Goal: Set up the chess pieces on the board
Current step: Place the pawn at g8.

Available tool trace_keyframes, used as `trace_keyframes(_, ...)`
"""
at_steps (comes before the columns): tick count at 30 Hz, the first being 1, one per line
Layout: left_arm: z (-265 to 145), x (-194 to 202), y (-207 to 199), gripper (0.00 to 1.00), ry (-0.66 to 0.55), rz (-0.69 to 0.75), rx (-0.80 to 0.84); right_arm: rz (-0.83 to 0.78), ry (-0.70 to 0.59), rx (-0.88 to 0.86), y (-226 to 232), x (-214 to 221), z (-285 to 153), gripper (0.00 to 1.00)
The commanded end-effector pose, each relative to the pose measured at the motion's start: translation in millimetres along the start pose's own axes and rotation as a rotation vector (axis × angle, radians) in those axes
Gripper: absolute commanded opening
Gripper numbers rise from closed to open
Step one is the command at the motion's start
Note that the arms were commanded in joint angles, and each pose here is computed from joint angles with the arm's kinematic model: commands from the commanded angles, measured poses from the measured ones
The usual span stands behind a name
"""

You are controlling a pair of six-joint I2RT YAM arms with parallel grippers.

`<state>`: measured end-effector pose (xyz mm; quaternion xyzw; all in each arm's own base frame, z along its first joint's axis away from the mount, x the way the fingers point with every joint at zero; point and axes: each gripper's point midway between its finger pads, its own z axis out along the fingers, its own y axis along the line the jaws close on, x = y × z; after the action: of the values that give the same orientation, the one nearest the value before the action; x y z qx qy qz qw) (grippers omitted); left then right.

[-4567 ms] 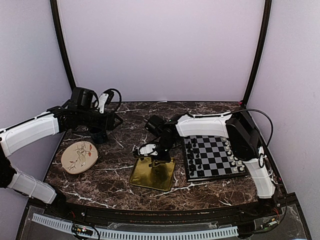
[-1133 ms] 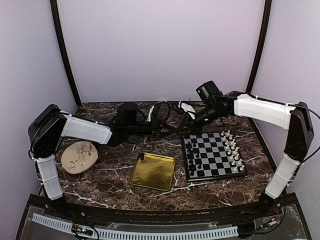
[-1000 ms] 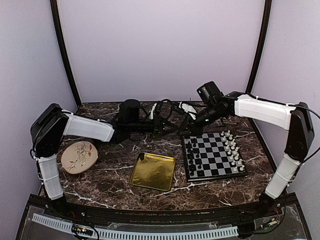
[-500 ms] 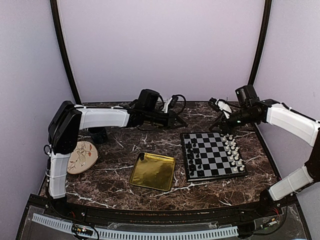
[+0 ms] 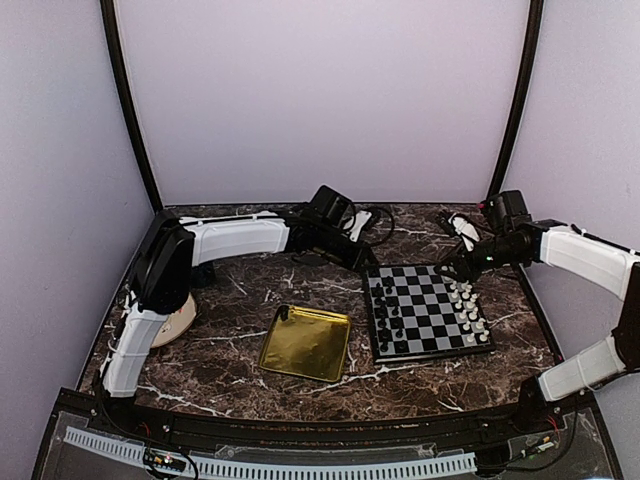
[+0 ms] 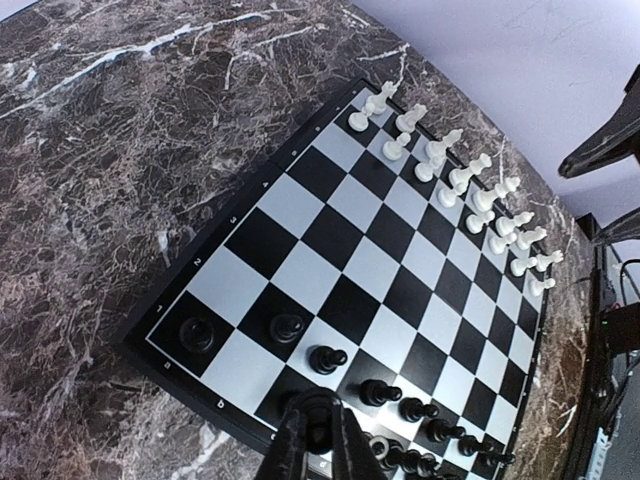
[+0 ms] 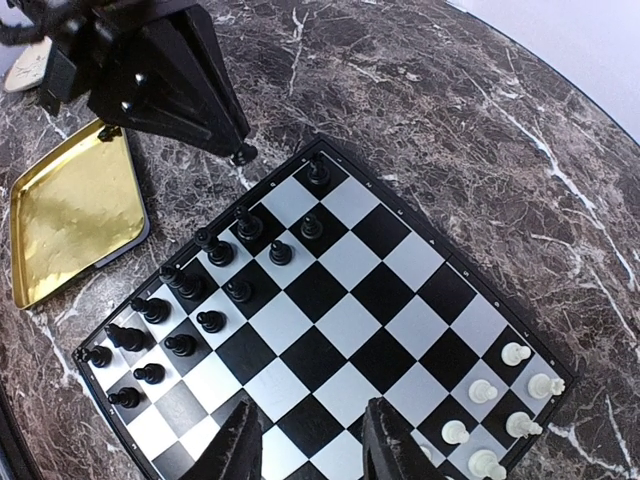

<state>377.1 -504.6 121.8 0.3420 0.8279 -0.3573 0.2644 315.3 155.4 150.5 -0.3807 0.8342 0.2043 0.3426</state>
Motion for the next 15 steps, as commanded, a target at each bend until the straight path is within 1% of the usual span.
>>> trace_keyframes(1, 11, 6, 3, 0.09, 0.041, 0.081, -0.071, -0.021, -0.047, 0.015, -3, -10, -4, 0.36)
trace_keyframes(9, 31, 15, 9, 0.09, 0.08, 0.117, -0.119, -0.027, -0.05, 0.017, -2, -8, -5, 0.36)
trace_keyframes(15, 39, 20, 16, 0.09, 0.096, 0.142, -0.169, -0.025, -0.051, 0.007, -1, -7, -4, 0.35)
